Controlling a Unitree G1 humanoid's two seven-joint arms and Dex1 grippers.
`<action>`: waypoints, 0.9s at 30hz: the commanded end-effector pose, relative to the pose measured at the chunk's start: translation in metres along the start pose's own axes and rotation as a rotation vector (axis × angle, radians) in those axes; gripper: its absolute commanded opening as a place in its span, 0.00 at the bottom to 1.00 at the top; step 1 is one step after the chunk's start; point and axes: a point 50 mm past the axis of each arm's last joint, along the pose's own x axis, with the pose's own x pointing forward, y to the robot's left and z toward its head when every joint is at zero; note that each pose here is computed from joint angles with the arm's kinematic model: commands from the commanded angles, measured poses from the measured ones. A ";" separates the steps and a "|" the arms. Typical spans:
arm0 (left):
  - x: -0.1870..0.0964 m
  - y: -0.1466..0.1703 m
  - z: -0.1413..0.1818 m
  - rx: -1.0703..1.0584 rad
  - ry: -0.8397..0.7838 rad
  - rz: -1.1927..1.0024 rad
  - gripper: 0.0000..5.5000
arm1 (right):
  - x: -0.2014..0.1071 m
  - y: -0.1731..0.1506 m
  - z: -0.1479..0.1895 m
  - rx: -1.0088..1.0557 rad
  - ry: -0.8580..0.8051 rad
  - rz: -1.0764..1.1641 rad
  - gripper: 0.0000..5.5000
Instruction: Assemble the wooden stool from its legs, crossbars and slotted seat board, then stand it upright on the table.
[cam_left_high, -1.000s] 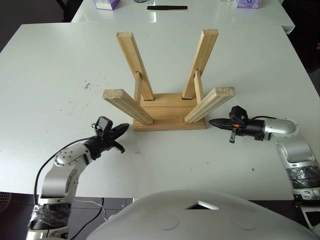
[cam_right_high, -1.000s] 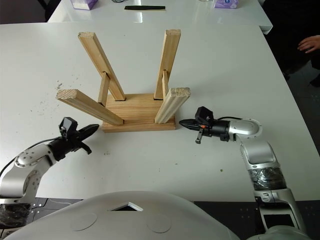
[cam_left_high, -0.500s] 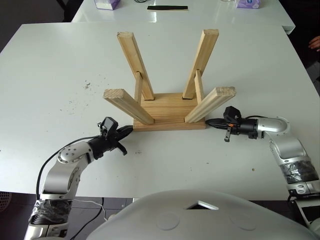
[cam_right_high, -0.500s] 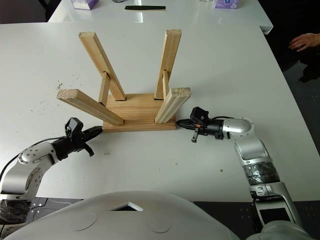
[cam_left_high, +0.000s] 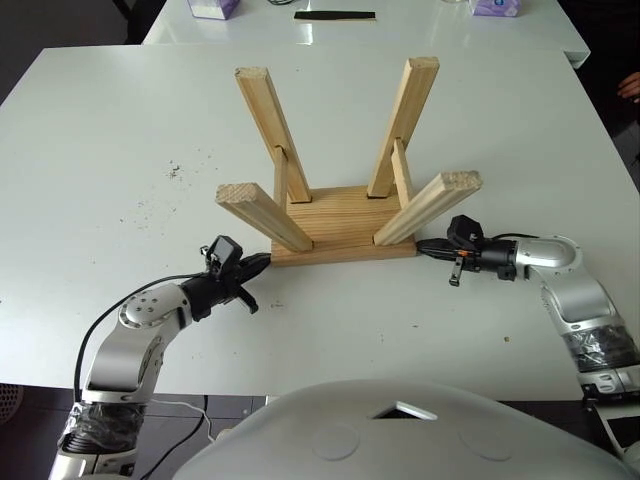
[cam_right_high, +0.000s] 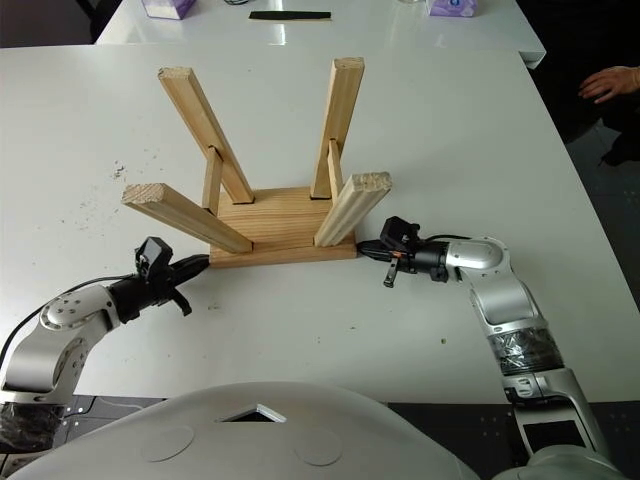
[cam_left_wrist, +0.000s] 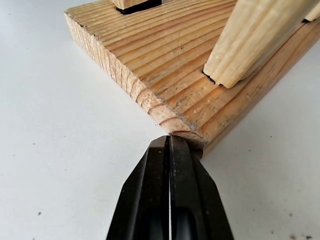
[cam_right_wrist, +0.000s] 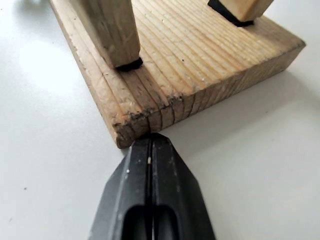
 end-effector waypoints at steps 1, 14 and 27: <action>-0.007 -0.029 0.023 0.047 -0.083 -0.195 0.00 | 0.001 0.021 0.023 -0.036 -0.115 0.105 0.00; -0.054 -0.044 0.068 0.117 -0.167 -0.217 0.00 | -0.048 0.049 0.059 -0.082 -0.169 0.128 0.00; -0.054 -0.032 0.094 0.195 -0.240 -0.179 0.00 | -0.057 0.034 0.084 -0.151 -0.224 0.097 0.00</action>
